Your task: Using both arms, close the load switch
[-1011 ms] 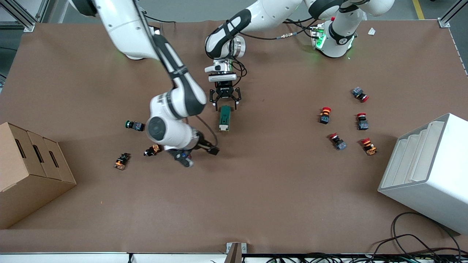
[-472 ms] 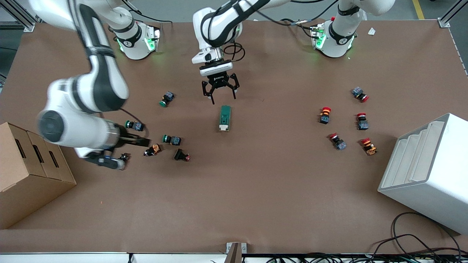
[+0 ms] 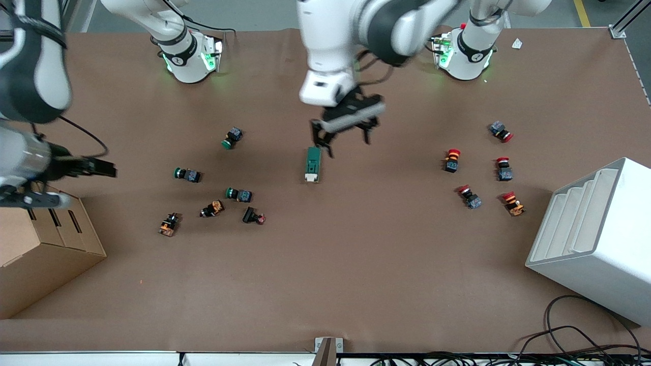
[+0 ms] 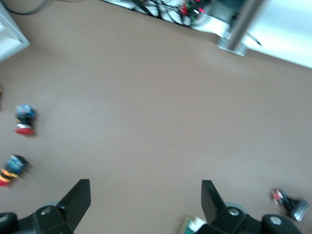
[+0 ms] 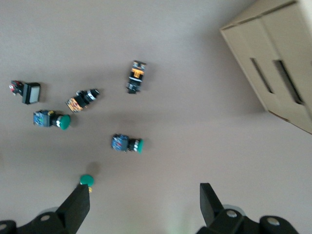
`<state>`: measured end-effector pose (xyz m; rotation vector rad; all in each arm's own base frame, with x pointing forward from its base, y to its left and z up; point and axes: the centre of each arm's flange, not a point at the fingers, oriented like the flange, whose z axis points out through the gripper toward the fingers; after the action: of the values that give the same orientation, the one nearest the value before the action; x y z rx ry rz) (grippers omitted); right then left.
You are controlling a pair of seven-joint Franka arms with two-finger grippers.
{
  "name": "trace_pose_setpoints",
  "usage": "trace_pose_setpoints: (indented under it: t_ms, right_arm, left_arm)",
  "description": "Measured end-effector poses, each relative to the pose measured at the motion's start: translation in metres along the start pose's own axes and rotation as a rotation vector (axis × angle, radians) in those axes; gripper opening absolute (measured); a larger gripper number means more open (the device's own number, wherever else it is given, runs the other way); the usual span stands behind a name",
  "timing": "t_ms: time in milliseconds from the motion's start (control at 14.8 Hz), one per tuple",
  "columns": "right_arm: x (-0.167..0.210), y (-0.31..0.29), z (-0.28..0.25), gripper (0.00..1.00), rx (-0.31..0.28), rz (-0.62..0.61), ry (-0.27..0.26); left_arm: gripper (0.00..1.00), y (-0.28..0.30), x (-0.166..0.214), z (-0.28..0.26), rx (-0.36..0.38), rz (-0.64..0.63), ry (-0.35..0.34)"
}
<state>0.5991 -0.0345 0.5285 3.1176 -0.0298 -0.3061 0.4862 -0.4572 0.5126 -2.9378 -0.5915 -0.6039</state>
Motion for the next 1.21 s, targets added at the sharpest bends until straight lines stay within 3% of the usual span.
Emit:
trace_pose_setpoints:
  t_ms: [270, 404, 607, 944, 1213]
  right_arm:
    - [-0.017, 0.020, -0.051, 1.00, -0.003, 0.030, 0.035]
    - [-0.021, 0.035, -0.060, 1.00, 0.000, 0.055, 0.045]
    - [-0.029, 0.052, -0.068, 1.00, 0.007, 0.085, 0.022]
    - [-0.033, 0.052, -0.076, 1.00, 0.010, 0.085, 0.019]
    - [-0.033, 0.047, -0.073, 1.00, 0.016, 0.077, 0.000]
  left_arm:
    - [1.00, -0.057, 0.091, 0.009, 0.021, 0.027, -0.091]
    - [1.00, -0.101, 0.139, 0.011, 0.034, 0.098, -0.134]
    - [1.00, -0.175, 0.204, 0.006, 0.030, 0.223, -0.165]
    - [1.00, -0.253, 0.242, -0.022, -0.034, 0.332, -0.239]
    - [1.00, -0.313, 0.247, -0.036, -0.067, 0.395, -0.298]
